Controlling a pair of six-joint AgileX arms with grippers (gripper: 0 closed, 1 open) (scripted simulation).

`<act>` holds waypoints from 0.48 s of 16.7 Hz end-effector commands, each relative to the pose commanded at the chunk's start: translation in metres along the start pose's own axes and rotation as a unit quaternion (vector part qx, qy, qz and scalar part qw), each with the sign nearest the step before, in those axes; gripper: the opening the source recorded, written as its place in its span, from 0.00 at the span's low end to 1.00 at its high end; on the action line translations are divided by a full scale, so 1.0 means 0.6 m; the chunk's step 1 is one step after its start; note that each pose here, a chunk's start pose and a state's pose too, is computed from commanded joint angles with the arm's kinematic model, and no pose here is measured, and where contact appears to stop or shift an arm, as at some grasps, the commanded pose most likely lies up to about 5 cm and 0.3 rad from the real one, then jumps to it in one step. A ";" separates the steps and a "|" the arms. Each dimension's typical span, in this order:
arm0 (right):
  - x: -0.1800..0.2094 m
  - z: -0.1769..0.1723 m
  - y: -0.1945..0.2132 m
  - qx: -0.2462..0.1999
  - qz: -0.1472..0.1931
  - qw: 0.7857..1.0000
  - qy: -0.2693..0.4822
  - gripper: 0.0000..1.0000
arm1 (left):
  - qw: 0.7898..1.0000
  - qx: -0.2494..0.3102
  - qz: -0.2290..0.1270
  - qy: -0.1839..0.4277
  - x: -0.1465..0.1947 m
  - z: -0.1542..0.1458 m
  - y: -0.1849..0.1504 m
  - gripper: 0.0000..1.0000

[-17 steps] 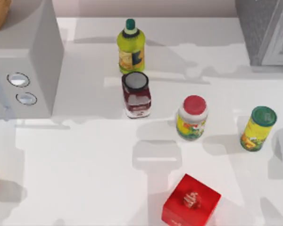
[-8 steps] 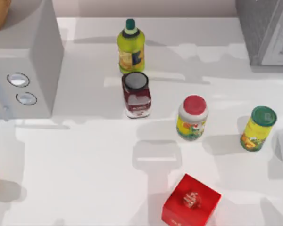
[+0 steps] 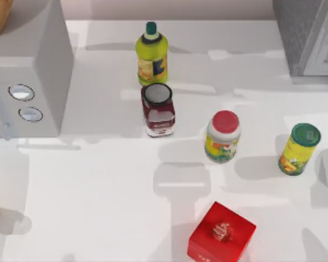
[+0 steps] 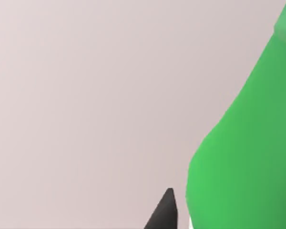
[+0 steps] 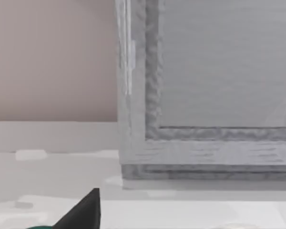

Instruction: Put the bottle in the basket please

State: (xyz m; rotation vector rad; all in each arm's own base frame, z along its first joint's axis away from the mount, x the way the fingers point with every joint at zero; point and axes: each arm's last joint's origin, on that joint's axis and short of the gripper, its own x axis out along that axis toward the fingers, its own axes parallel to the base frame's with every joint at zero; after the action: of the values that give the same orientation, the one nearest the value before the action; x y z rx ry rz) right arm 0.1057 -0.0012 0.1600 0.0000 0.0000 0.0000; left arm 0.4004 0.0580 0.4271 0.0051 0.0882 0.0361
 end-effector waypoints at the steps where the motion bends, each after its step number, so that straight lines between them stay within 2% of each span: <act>1: 0.000 0.000 0.000 0.000 0.000 1.000 0.000 1.00 | 1.000 0.000 0.000 0.000 0.000 0.000 0.000 0.08; 8: 0.000 0.000 0.000 0.000 0.000 1.000 0.000 1.00 | 1.000 0.000 0.000 0.000 0.000 0.000 0.000 0.60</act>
State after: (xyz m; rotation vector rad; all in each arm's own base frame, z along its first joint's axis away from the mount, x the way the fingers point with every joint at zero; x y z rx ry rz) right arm 0.1057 -0.0012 0.1600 0.0000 0.0000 0.0000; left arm 0.4004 0.0580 0.4271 0.0051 0.0882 0.0361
